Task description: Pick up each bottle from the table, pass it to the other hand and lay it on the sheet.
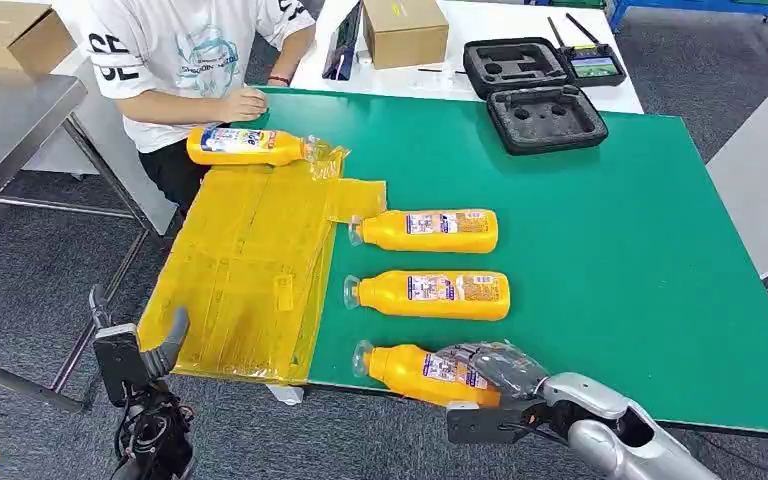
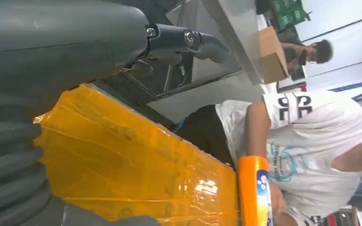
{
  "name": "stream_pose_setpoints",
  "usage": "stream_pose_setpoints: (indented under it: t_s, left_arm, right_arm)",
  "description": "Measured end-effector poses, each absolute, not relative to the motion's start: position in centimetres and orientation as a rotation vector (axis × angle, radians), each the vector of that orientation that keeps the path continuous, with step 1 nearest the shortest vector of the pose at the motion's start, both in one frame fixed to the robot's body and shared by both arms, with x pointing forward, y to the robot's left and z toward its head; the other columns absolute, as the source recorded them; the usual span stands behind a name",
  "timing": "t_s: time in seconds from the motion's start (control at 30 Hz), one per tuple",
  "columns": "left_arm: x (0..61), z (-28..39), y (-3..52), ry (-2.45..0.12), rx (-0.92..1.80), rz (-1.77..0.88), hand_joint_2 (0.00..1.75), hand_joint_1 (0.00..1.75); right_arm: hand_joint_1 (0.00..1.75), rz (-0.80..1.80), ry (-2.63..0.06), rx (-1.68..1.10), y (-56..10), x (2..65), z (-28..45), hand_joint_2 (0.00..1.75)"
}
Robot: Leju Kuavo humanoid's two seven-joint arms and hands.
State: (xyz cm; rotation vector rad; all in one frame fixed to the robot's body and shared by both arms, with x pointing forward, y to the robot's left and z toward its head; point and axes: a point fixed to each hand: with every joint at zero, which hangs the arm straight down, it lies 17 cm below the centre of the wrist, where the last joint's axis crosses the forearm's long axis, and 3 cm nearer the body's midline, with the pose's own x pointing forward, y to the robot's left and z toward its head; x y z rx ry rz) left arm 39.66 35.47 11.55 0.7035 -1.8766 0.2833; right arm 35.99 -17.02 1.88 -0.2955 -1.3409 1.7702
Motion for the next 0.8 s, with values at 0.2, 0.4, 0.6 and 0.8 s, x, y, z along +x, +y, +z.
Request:
stream_pose_setpoints:
  t_s: [0.2, 0.4, 0.6, 0.8]
  left_arm:
    - [39.5, 12.8, 34.8, -1.915, 0.682, 0.285, 1.75, 0.0]
    - [39.0, 15.5, 33.5, -1.998, 0.639, 0.289, 1.75, 0.0]
    - [38.0, 17.8, 32.3, -2.068, 0.574, 0.306, 1.75, 0.0]
    - [36.8, 20.6, 31.7, -2.142, 0.515, 0.344, 1.75, 0.0]
  right_arm:
    - [1.73, 1.63, -1.493, -0.247, -15.3, 36.0, 3.8, 1.75]
    - [1.75, 1.354, -1.82, -0.17, -11.1, 36.4, 9.4, 1.75]
    - [1.75, 1.143, -2.015, -0.064, -9.0, 36.7, 13.8, 1.75]
    - [1.75, 0.991, -2.135, -0.031, -7.4, 37.1, 17.0, 1.75]
